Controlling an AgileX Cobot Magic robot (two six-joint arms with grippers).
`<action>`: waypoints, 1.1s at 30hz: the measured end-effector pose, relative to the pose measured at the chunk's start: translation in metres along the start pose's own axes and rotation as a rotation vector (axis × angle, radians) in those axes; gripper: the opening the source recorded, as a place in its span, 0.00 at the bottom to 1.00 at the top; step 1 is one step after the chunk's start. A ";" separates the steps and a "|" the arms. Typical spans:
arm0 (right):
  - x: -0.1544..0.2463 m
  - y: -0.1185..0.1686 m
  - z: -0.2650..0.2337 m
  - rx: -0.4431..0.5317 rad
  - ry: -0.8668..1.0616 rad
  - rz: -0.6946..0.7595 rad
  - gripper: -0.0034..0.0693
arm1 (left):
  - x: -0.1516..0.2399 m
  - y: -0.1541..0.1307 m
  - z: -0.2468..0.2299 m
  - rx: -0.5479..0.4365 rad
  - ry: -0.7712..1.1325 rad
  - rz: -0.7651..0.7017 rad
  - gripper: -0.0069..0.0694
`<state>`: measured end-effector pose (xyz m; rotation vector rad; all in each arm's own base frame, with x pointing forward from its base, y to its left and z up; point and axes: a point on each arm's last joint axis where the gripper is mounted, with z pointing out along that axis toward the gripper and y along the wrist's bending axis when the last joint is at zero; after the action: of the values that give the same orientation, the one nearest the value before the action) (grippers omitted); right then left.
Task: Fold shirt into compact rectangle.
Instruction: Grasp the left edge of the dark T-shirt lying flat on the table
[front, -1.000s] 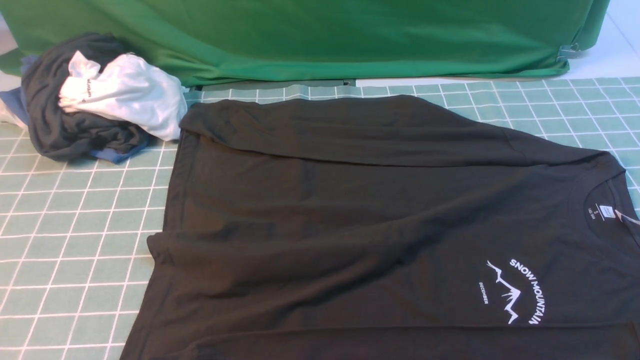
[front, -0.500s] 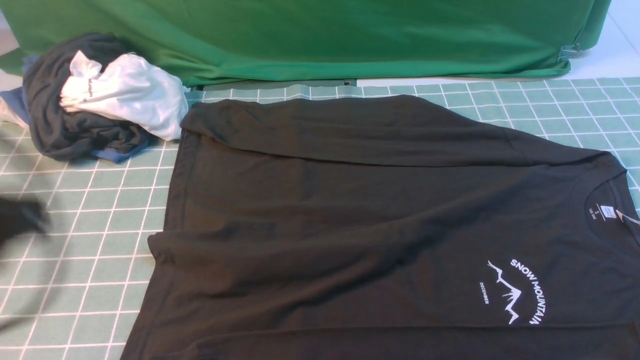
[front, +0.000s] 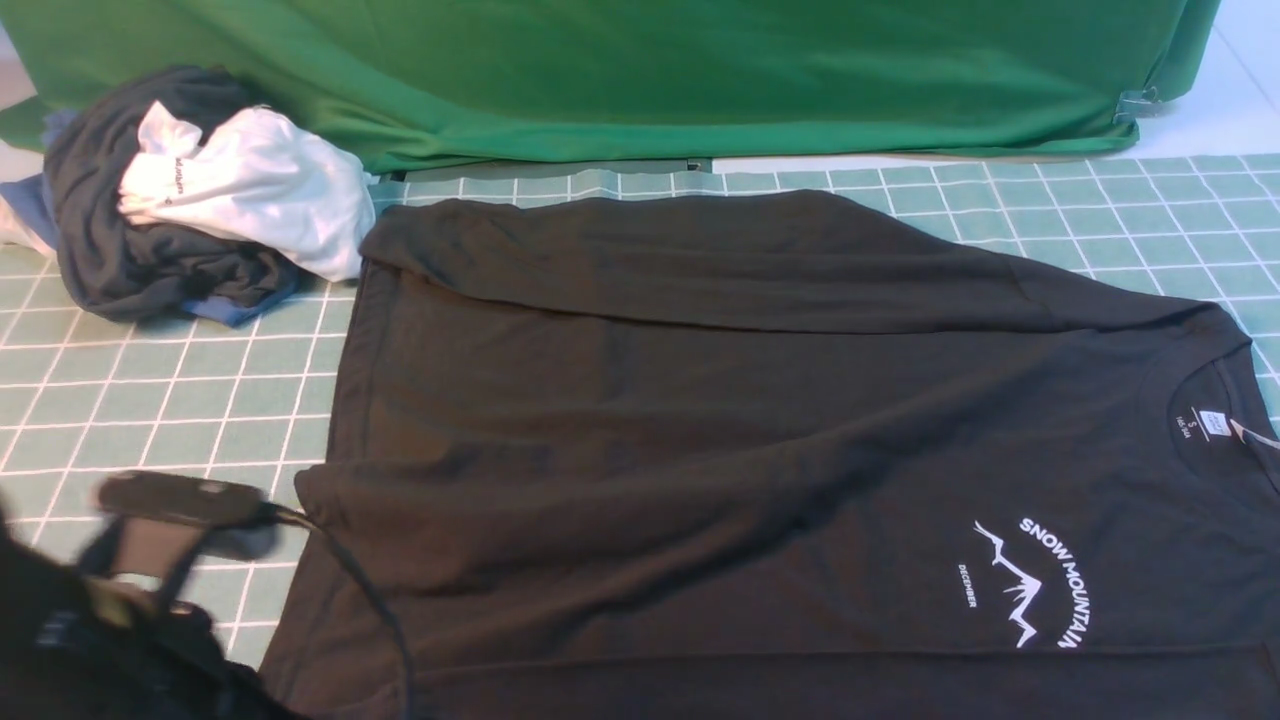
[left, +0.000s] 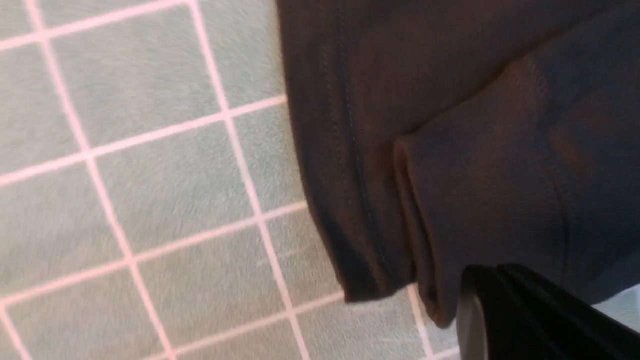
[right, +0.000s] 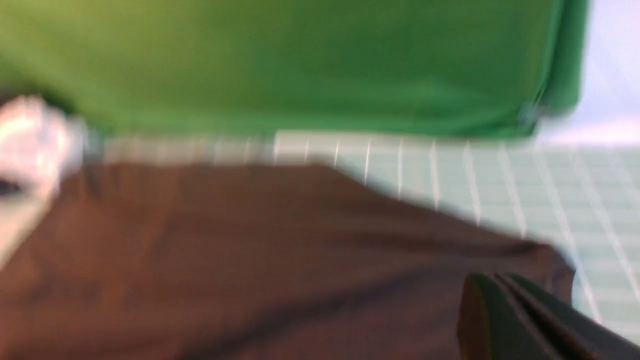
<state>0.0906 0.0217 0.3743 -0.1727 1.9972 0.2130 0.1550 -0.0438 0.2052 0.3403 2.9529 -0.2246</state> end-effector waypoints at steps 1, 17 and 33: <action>-0.001 0.001 0.013 -0.028 0.076 -0.014 0.05 | -0.004 -0.006 0.006 -0.004 0.017 0.029 0.09; 0.007 0.015 0.044 -0.180 0.202 -0.037 0.05 | -0.026 -0.035 0.046 -0.123 0.025 0.341 0.76; 0.006 0.015 0.044 -0.180 0.191 -0.035 0.05 | -0.029 -0.037 0.063 -0.108 0.080 0.313 0.64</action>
<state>0.1234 0.0458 0.3518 -0.3536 2.1622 0.3659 0.1833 -0.0958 0.1535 0.8017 2.9181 -0.0119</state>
